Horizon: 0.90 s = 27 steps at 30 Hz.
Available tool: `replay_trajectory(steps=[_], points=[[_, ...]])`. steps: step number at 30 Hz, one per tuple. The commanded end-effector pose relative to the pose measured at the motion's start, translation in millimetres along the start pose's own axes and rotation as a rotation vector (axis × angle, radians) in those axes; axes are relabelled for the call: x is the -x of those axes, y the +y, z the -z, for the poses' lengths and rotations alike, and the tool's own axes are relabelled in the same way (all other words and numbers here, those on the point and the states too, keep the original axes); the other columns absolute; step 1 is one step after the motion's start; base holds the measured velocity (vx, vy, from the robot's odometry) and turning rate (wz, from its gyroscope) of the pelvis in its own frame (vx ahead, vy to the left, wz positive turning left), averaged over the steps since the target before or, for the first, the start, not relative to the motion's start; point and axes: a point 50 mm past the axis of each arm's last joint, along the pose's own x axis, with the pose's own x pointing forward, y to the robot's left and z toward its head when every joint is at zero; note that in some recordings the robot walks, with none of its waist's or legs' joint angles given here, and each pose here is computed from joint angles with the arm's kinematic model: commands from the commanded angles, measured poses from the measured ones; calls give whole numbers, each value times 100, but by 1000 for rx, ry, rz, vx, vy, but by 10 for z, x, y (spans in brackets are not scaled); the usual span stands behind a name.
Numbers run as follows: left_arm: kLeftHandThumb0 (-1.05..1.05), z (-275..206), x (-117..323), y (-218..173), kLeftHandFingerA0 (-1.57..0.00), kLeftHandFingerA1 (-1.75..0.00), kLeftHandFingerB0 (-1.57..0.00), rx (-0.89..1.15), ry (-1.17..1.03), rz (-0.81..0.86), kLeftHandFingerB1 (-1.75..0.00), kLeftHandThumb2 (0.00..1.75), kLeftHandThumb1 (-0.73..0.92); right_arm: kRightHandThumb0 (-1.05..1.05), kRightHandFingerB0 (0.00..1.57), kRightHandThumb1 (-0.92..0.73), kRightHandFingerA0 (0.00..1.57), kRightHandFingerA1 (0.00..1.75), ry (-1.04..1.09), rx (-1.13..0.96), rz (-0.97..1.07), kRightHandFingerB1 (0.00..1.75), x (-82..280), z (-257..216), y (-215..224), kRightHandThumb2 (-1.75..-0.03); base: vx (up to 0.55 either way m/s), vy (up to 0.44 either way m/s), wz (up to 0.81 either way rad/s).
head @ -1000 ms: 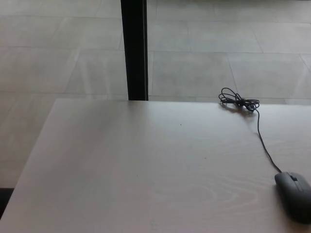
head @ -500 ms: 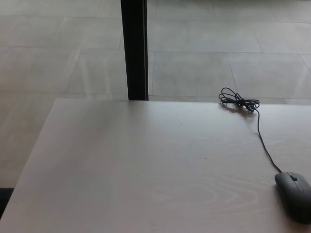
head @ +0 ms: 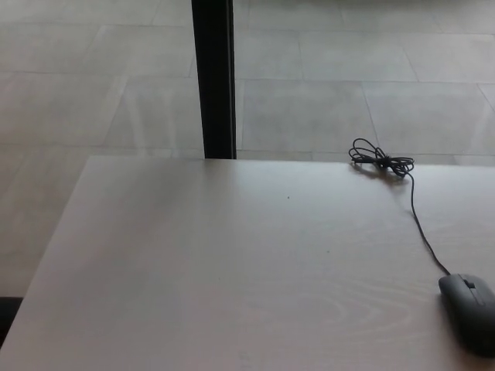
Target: The robot uses its right fingers to click on the left button of the black mouse placed on the table.
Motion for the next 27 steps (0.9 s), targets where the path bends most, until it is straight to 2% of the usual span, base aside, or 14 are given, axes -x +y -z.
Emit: replay_trajectory(steps=[1, 4, 5, 6, 7, 10, 11, 12, 16, 18, 19, 20, 25, 27], points=[[-88, -76, -2, 29, -42, -61, -32, -16, -43, 13, -43, 80, 91, -91, 25, -92, 90, 147, -301, 181, -192, 40, 80, -538, 457, -72, 0, 0, 0], [-85, -81, 0, 33, -40, -61, -31, -12, -45, 28, -42, 79, 92, -97, 23, -92, 52, 77, -354, 218, -328, 52, 195, -665, 659, -69, 0, 0, 0], [-87, -79, 2, 36, -41, -61, -34, -16, -46, 28, -43, 79, 92, -92, 24, -69, 51, 74, -387, 242, -349, 57, 247, -688, 744, -114, 0, 0, 0], [-89, -71, 0, 34, -43, -62, -34, -1, -40, 18, -44, 79, 92, -92, 22, -71, 109, 147, -448, 312, -387, 52, 335, -691, 896, -107, 0, 0, 0], [-86, -60, 2, 43, -44, -61, -35, 4, -35, 18, -43, 77, 92, -92, 29, -88, 101, 167, -480, 358, -404, 44, 378, -678, 985, -75, 0, 0, 0], [-85, -50, 2, 44, -41, -60, -33, 7, -32, 13, -42, 78, 92, -88, 30, -89, 95, 164, -486, 396, -426, 40, 421, -645, 1055, -73, 0, 0, 0], [-82, -46, 5, 41, -35, -64, -25, -2, -34, 33, -50, 121, 82, -83, 26, -71, 136, 155, -499, 456, -454, 53, 510, -596, 1177, -117, 0, 0, 0], [-87, -47, 6, 41, -43, -62, -36, -16, -39, 27, -43, 78, 92, -89, 34, -91, 102, 171, -507, 500, -470, 34, 549, -545, 1264, -67, 0, 0, 0], [-85, -38, 8, 58, -40, -60, -33, -17, -33, 18, -42, 78, 91, -87, 35, -86, 93, 170, -496, 592, -533, 33, 577, -309, 1423, -74, 0, 0, 0], [-83, -39, 6, 57, -40, -60, -38, -9, -32, 12, -44, 74, 92, -90, 31, -76, 112, 146, -494, 648, -563, 48, 582, -202, 1466, -116, 0, 0, 0], [-85, -36, 3, 49, -50, -63, -43, -34, -26, -5, -42, 77, 92, -89, 32, -92, 83, 115, -494, 720, -621, 31, 588, -75, 1525, -70, 0, 0, 0], [-87, -39, 0, 41, -41, -60, -41, -57, -25, -14, -43, 80, 92, -87, 27, -72, 45, 57, -489, 776, -657, 46, 611, 19, 1569, -111, 0, 0, 0], [-84, -37, 3, 52, -50, -64, -45, -56, -28, 0, -43, 80, 92, -93, 34, -92, 34, 44, -503, 866, -697, 32, 617, 146, 1630, -68, 0, 0, 0], [-85, -33, 9, 60, -39, -62, -40, -49, -33, 13, -44, 77, 92, -90, 23, -74, 34, 55, -491, 904, -738, 42, 630, 203, 1653, -117, 0, 0, 0]])
